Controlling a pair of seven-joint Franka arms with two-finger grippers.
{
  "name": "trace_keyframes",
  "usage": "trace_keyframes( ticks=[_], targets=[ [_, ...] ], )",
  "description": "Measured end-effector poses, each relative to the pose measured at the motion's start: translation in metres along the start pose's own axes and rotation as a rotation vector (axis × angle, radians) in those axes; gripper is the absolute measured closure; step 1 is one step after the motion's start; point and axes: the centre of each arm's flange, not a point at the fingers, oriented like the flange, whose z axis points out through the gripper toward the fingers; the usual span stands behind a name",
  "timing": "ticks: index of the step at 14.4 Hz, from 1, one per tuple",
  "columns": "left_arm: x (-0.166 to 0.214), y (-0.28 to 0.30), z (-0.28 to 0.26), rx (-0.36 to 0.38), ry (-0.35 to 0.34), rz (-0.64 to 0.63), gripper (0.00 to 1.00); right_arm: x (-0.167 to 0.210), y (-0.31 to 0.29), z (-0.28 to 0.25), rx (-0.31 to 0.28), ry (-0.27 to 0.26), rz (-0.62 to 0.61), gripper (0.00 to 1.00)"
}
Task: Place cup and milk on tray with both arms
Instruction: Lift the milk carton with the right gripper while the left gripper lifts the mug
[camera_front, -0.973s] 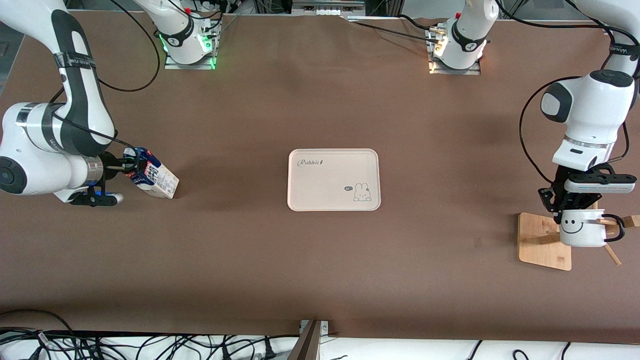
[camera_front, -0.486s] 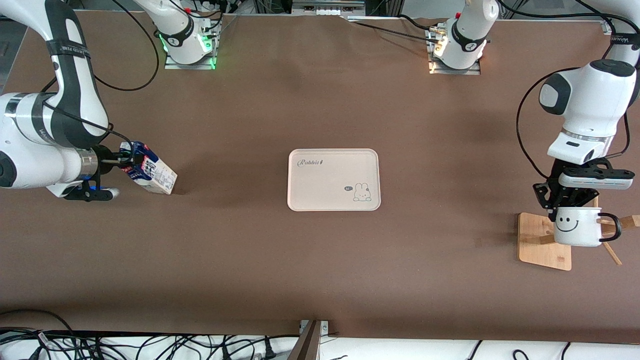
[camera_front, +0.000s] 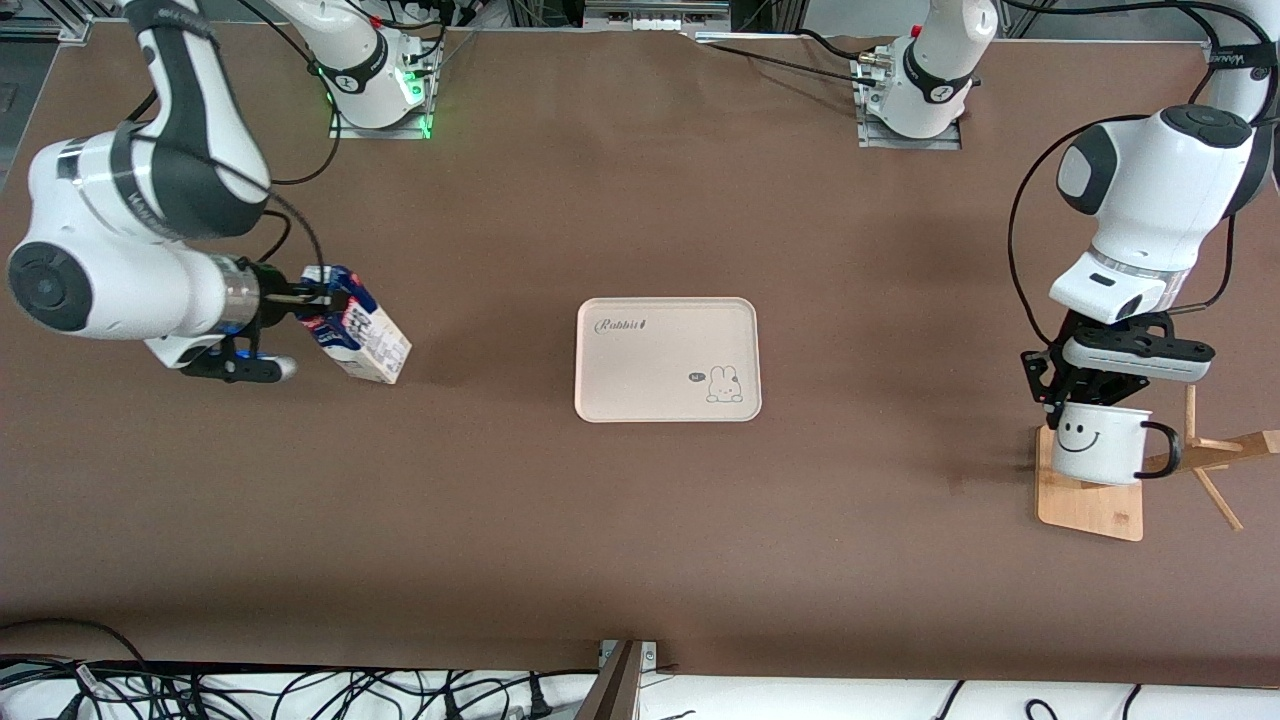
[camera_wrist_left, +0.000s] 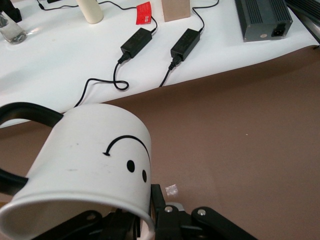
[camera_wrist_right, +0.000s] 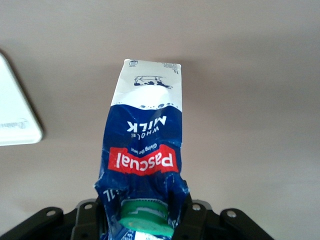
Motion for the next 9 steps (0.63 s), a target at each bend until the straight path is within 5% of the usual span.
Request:
trace_keyframes(
  ticks=[5,9],
  targets=[
    [0.014,0.012,-0.012,-0.043,-0.237,0.023,0.90,-0.041,-0.108,-0.001,0.014,0.061,-0.080,0.46],
    [0.017,0.017,-0.026,-0.069,-0.424,0.034,0.90,-0.091,-0.194,0.022,-0.074,0.100,-0.245,0.46]
  ],
)
